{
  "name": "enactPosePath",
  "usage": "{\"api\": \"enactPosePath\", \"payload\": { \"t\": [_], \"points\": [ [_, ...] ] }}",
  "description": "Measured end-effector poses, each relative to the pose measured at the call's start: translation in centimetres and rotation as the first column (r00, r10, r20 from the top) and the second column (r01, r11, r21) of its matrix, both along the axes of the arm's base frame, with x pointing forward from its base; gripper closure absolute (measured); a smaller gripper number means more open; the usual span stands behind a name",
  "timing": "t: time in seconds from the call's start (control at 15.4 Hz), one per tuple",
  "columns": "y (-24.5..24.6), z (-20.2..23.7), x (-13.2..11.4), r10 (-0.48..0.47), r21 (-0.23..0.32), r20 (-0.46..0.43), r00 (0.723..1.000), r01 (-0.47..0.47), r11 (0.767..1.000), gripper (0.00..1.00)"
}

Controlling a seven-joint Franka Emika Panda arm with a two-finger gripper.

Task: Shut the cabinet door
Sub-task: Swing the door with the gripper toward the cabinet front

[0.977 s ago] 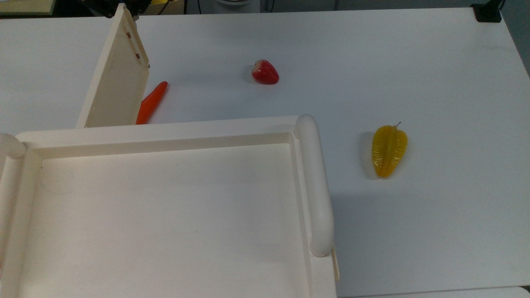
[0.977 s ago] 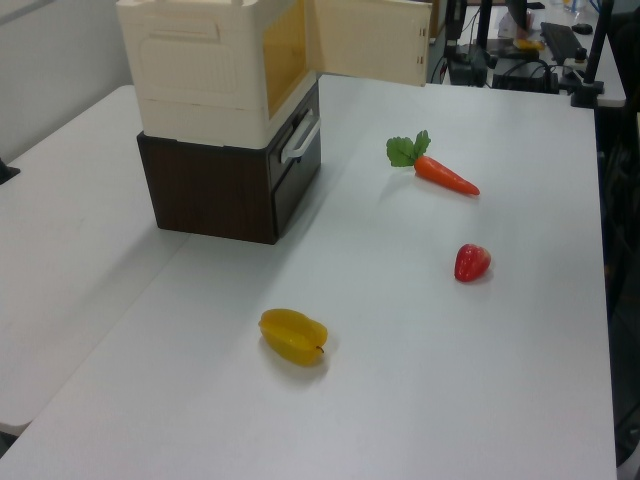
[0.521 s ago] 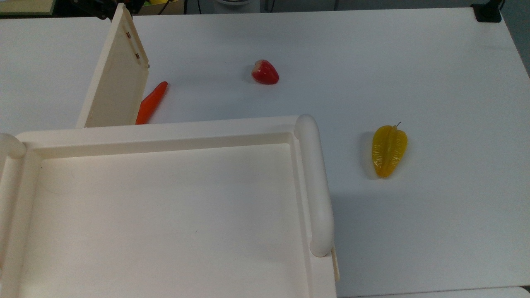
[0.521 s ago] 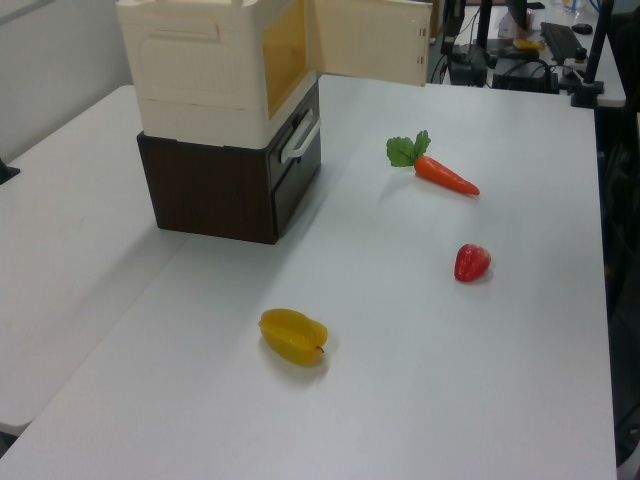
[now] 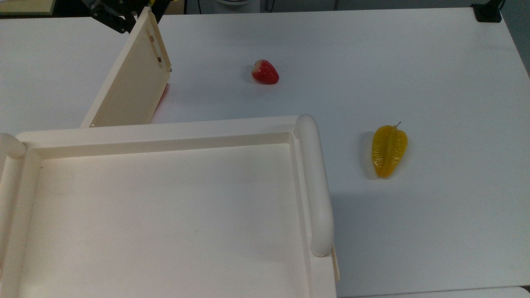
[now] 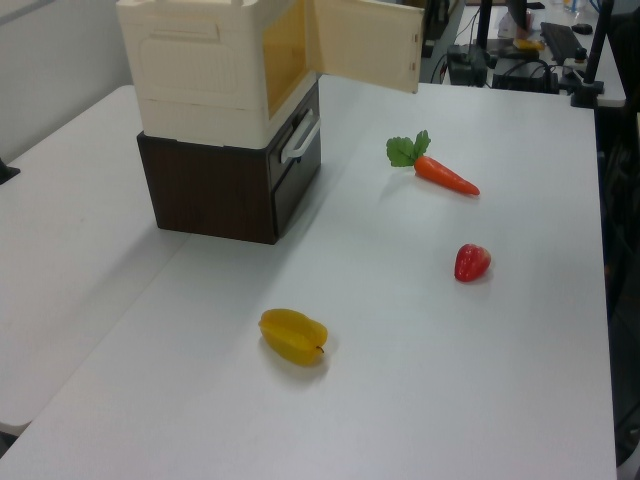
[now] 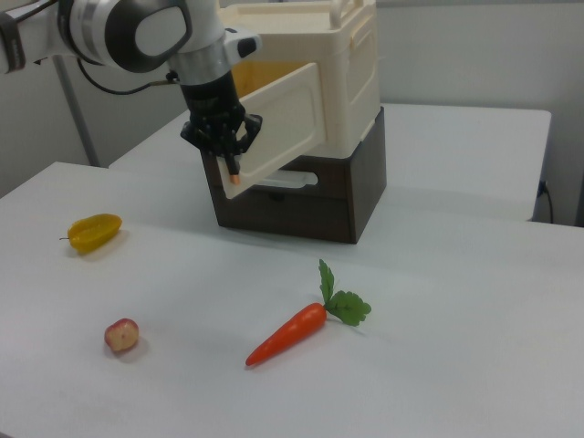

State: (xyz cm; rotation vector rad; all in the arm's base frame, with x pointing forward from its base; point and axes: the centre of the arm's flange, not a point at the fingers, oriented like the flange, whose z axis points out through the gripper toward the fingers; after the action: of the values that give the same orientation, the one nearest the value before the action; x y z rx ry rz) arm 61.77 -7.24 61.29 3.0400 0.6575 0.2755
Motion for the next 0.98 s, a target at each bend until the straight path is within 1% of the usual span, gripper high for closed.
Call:
{"api": "enactPosePath", "payload": {
  "t": [0.2, 0.46, 0.59, 0.72, 0.85, 0.98],
  "points": [
    [2.4, -0.6, 0.6, 0.035, 0.015, -0.002, 0.999, -0.035, 0.999, 0.99],
    [4.9, -0.9, 1.5, 0.052, 0.014, 0.033, 0.998, -0.052, 0.999, 0.99],
    [6.0, -1.5, 2.1, 0.014, 0.024, 0.039, 0.999, -0.015, 1.0, 0.99],
    [7.3, -1.8, 2.8, -0.04, 0.036, 0.068, 0.997, 0.037, 0.999, 0.99],
    [8.5, -1.5, 3.1, -0.11, 0.06, 0.098, 0.989, 0.105, 0.993, 0.98],
    [9.6, -1.0, 3.5, -0.177, 0.089, 0.136, 0.975, 0.166, 0.982, 0.97]
  ]
}}
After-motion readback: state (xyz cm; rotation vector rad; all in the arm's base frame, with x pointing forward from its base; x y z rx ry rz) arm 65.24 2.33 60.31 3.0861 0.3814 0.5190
